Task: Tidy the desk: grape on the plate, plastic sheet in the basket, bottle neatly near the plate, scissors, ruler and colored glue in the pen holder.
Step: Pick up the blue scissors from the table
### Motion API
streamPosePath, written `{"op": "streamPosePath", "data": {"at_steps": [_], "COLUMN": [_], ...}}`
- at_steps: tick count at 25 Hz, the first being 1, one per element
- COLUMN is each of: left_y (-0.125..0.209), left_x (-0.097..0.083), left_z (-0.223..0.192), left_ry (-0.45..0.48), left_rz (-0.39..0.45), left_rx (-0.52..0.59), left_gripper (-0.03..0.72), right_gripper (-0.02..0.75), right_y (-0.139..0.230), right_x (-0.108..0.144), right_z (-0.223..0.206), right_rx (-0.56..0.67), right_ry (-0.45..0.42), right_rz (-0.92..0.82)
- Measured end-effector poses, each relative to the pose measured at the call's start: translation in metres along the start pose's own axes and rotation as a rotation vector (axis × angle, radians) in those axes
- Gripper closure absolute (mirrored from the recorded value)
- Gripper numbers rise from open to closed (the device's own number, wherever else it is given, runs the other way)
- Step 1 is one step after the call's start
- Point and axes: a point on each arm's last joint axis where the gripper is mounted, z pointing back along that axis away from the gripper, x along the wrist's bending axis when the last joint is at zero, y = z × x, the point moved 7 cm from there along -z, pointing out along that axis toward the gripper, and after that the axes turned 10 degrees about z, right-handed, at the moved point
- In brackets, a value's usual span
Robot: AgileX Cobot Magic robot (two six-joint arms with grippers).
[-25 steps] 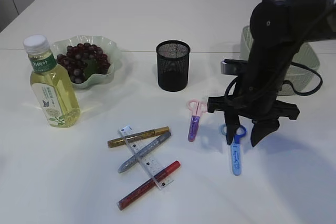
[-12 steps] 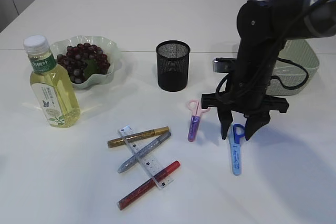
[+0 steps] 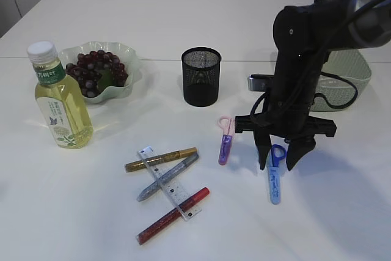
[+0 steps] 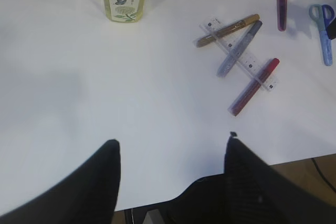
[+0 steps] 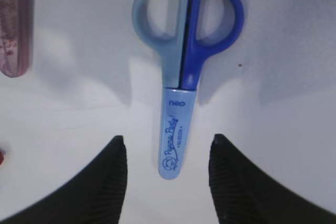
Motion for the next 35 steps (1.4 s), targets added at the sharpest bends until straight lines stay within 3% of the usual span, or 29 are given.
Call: {"op": "streamPosePath", "data": {"at_steps": [6, 35], "left_y": [0.0, 0.0], "left_x": [0.0, 0.0], "left_z": [0.0, 0.0], "left_ry": [0.0, 0.0], "left_rz": [-0.001, -0.002], "left_rx": [0.0, 0.0], "left_gripper": [0.232, 0.244], "right_gripper": [0.333, 0.333], "right_y": [0.003, -0.003], "right_x": [0.001, -0.006], "right_z": [-0.016, -0.025], "right_rx": [0.055, 0.047], "right_ry": [-0.007, 0.01], "right_rz": [-0.015, -0.064]}}
